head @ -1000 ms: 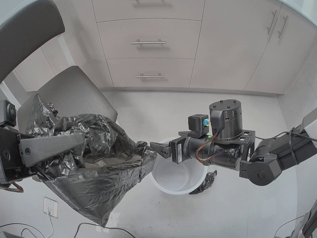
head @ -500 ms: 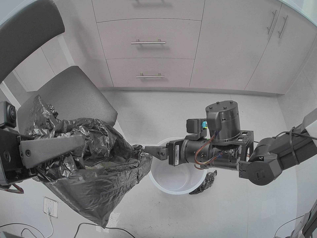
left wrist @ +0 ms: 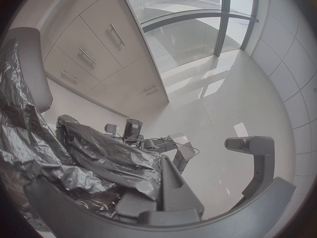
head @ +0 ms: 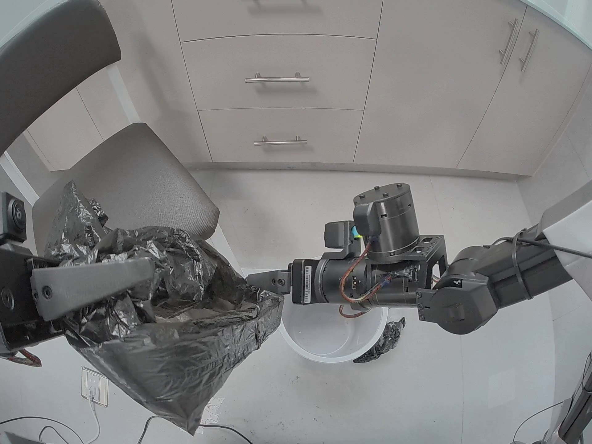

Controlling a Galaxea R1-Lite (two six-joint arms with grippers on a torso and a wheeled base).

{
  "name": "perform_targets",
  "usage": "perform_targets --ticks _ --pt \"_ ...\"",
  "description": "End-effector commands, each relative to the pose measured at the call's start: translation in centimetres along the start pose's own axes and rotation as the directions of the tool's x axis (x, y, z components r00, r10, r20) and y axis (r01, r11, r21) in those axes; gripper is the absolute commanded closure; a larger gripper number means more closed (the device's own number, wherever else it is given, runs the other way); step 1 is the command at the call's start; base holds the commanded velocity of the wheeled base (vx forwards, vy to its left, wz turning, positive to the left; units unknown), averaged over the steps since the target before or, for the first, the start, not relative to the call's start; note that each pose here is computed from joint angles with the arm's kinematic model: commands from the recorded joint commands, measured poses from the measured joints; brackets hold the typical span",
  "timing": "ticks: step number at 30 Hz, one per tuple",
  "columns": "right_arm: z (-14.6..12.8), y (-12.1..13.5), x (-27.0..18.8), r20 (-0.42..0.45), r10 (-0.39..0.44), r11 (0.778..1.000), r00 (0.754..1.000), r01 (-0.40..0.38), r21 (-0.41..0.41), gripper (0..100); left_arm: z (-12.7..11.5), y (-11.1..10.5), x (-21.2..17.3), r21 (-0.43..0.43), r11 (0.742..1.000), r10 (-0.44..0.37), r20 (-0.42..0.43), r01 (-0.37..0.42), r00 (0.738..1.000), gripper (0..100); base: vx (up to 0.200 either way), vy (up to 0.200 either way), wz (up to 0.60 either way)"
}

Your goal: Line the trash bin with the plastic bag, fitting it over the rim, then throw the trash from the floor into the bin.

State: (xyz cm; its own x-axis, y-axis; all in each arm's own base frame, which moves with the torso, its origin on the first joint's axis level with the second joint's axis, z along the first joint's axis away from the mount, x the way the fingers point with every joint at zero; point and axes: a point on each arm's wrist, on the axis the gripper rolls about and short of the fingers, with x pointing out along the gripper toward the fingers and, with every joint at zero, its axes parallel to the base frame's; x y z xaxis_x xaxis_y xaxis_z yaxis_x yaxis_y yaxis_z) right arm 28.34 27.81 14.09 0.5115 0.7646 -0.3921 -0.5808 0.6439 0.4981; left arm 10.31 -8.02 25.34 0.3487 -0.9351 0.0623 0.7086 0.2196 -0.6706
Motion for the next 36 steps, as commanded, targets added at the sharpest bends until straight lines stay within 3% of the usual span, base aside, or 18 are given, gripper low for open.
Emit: perform_targets --ticks 1,6,14,26,36 --pt "-1.0 -0.2 0.8 -0.044 0.019 1.0 0.999 -0.018 0.024 0 0.0 -0.1 -0.1 0.002 1.0 -0.002 0.003 0.002 1.0 100 0.0 0.0 0.0" --pt "-1.5 -0.3 0.9 -0.088 0.035 0.997 0.995 -0.029 0.072 0 0.0 -0.1 -0.1 0.002 1.0 -0.003 0.002 0.003 1.0 100 0.0 0.0 0.0" --pt "-2.5 -0.1 0.7 -0.194 0.144 0.978 0.97 -0.109 0.18 0 0.0 -0.2 -0.2 0.005 1.0 -0.005 0.005 0.004 1.0 100 0.0 0.0 0.0" --pt "-3.6 -0.5 1.9 -0.262 0.212 0.957 0.941 -0.147 0.248 0 -0.1 -0.3 -0.3 0.007 1.0 -0.009 0.006 0.009 1.0 100 0.0 0.0 0.0" --pt "-4.8 0.0 2.9 -0.298 0.22 0.956 0.929 -0.146 0.253 0 -0.2 -0.6 -0.5 0.013 1.0 -0.022 0.005 0.022 1.0 100 0.0 0.0 0.0"
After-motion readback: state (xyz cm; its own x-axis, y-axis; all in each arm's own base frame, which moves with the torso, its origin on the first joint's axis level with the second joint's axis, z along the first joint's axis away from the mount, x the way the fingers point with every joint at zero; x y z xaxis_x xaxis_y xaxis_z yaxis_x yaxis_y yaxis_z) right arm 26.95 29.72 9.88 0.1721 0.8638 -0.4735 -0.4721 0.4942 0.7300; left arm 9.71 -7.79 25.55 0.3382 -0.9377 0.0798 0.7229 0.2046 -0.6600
